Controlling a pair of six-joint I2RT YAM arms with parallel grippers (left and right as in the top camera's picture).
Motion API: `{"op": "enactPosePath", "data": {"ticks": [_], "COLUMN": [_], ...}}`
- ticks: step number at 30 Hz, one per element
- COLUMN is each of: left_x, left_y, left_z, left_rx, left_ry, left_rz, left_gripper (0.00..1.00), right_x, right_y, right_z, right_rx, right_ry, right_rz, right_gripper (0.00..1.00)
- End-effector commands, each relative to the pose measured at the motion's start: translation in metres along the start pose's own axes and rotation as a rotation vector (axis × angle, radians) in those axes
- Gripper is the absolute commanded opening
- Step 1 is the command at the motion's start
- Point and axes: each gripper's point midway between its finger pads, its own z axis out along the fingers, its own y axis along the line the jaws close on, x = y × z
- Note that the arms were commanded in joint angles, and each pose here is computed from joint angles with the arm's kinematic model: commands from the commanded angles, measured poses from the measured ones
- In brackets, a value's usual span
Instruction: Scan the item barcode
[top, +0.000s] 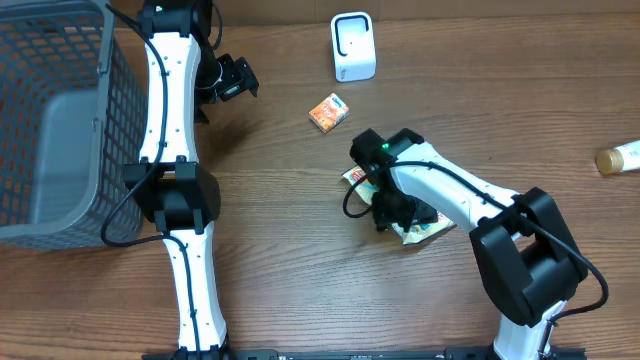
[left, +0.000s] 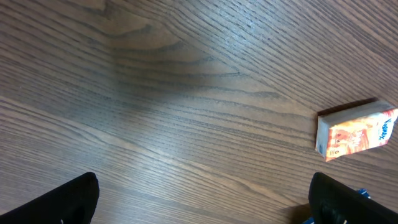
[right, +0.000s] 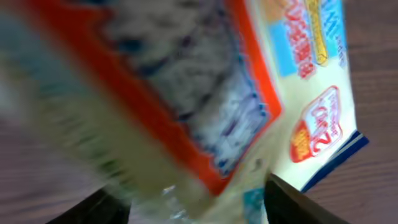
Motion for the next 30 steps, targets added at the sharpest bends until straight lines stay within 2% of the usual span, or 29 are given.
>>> {"op": "enactPosePath", "data": {"ticks": [1,5,6,9,12,13,15,18,21,27,30], "left_x": [0.000,0.000,0.000,0.000,0.000,0.000,0.000,-0.001,0.000,-0.001,-0.001], "left_y": [0.000,0.000,0.000,0.000,0.000,0.000,0.000,0.000,0.000,0.000,0.000], "left_z": [-0.004,-0.004,-0.004,-0.004,-0.004,-0.004,-0.003,-0.003,-0.004,-0.004,-0.004], "left_rx": [-0.005,-0.005,-0.005,-0.005,-0.005,-0.005,-0.005,-0.005,-0.005,-0.005,-0.005], "left_ry": [-0.013,-0.013,-0.013,-0.013,-0.013,-0.013,-0.012,-0.013,-0.013,-0.013,-0.013], "left_rz": [0.023,0.023,0.023,0.023,0.023,0.023,0.023,0.022,0.023,0.023,0.022], "left_gripper": [1.00,1.00,1.00,1.00,1.00,1.00,1.00,1.00,1.00,1.00,1.00], "right_x": [-0.015,-0.065,-0.084,-0.103,-0.113,-0.114,-0.115,-0.122,-0.130,-0.140,-0.147], "right_y": [-0.037,-0.072,-0.091,-0.122,-0.147,-0.151,-0.148,-0.140,-0.142,-0.159,-0.158], "right_z": [0.006,0.007,0.005,-0.007,-0.035,-0.050,-0.076,-0.099,-0.079,-0.017,0.001], "right_rx": [0.094,0.099,0.088,0.067,0.027,-0.014,-0.087,-0.134,-0.061,0.118,0.142], "right_ry": [-0.052,-0.193,-0.243,-0.271,-0.269,-0.262,-0.255,-0.294,-0.299,-0.216,-0.200], "right_rz": [0.164,0.179,0.249,0.357,0.428,0.442,0.436,0.315,0.240,0.176,0.173], "right_gripper": [0.63,0.60,0.55,0.53,0.63,0.68,0.69,0.70,0.75,0.77,0.75]}}
